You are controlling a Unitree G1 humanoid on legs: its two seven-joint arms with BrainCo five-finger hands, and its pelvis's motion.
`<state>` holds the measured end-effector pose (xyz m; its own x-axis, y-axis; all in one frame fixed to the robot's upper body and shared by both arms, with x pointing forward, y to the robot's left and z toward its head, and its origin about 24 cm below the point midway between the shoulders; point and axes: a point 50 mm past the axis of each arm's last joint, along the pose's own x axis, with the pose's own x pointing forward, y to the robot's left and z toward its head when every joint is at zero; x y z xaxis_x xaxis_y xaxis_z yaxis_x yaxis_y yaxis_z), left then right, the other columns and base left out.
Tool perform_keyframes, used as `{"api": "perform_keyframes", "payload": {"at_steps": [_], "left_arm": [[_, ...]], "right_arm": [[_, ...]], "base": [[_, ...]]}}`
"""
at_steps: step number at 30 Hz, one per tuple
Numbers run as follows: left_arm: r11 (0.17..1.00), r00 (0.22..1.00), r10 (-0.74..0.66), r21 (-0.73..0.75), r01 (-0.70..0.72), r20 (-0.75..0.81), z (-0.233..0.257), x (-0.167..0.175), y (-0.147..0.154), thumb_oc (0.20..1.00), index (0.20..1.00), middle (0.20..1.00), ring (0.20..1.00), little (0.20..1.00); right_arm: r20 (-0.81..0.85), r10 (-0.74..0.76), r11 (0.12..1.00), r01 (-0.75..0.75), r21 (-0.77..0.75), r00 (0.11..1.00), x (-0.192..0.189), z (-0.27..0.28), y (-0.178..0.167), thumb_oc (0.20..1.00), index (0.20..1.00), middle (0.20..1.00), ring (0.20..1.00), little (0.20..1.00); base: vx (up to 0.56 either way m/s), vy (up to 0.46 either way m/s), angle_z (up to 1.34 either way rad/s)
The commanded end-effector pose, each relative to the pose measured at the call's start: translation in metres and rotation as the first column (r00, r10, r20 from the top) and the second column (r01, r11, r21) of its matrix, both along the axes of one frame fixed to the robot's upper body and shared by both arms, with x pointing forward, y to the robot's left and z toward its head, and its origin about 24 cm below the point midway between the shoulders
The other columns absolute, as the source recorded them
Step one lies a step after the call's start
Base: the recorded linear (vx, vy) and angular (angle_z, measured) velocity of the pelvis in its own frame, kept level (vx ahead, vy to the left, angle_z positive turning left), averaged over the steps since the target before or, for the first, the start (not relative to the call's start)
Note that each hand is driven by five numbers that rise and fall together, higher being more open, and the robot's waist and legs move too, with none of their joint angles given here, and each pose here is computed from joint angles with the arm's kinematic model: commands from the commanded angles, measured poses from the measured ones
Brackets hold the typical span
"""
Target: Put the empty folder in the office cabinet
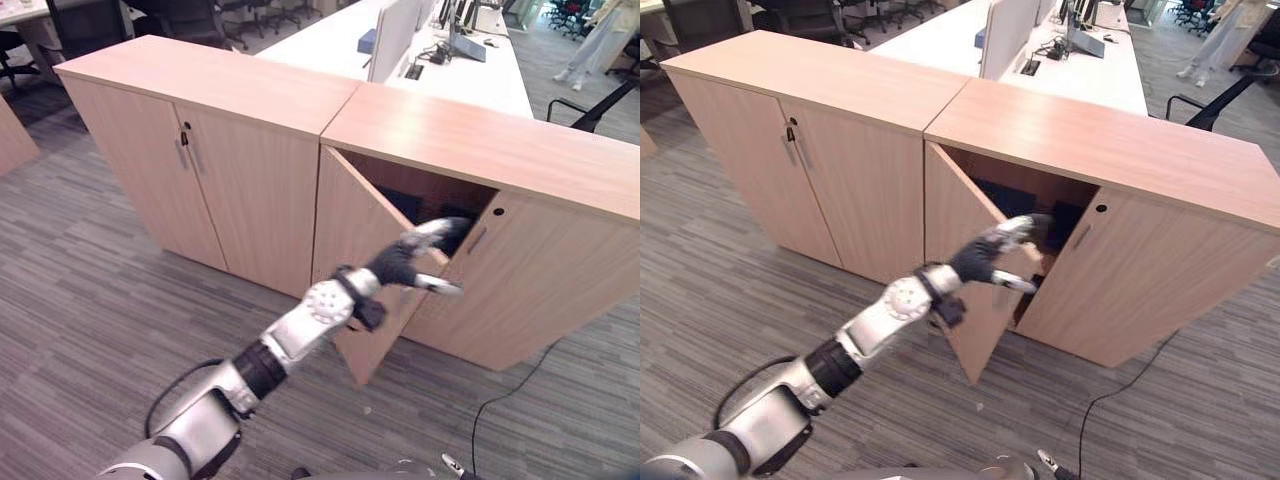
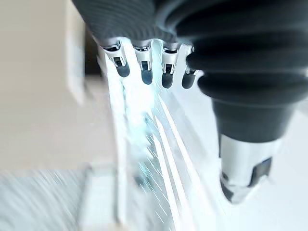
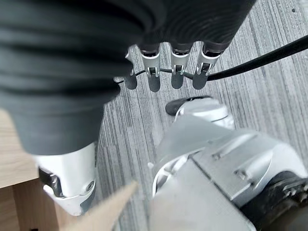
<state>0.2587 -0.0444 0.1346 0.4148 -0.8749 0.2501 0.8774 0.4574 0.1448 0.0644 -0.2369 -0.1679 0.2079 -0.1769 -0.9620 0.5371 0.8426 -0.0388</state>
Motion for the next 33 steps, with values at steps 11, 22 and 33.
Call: {"api": "perform_keyframes", "payload": {"at_steps": [11, 22, 33], "left_arm": [[0.991, 0.912, 0.129, 0.028, -0.128, -0.389, -0.078, 0.01, 0.076, 1.0, 1.0, 1.0, 1.0, 1.0], [0.798, 0.446, 0.582, 0.372, -0.474, -0.68, -0.203, -0.057, 0.219, 1.0, 1.0, 1.0, 1.0, 1.0], [0.397, -0.006, 0.88, 0.74, -0.543, -0.476, -0.263, -0.099, 0.273, 1.0, 1.0, 1.0, 1.0, 1.0]], "right_arm": [[-0.025, 0.001, 1.0, -0.001, 0.014, 1.0, -0.003, -0.001, 0.0, 1.0, 1.0, 1.0, 1.0, 1.0], [-0.065, -0.056, 0.998, 0.057, 0.018, 0.996, -0.025, 0.0, -0.012, 1.0, 1.0, 1.0, 1.0, 1.0], [-0.02, -0.053, 0.999, 0.053, 0.002, 0.998, -0.019, -0.003, 0.001, 1.0, 1.0, 1.0, 1.0, 1.0]], "base": [[-0.02, -0.021, -0.05], [0.0, 0.003, 0.03], [-0.02, 0.002, 0.16]]}}
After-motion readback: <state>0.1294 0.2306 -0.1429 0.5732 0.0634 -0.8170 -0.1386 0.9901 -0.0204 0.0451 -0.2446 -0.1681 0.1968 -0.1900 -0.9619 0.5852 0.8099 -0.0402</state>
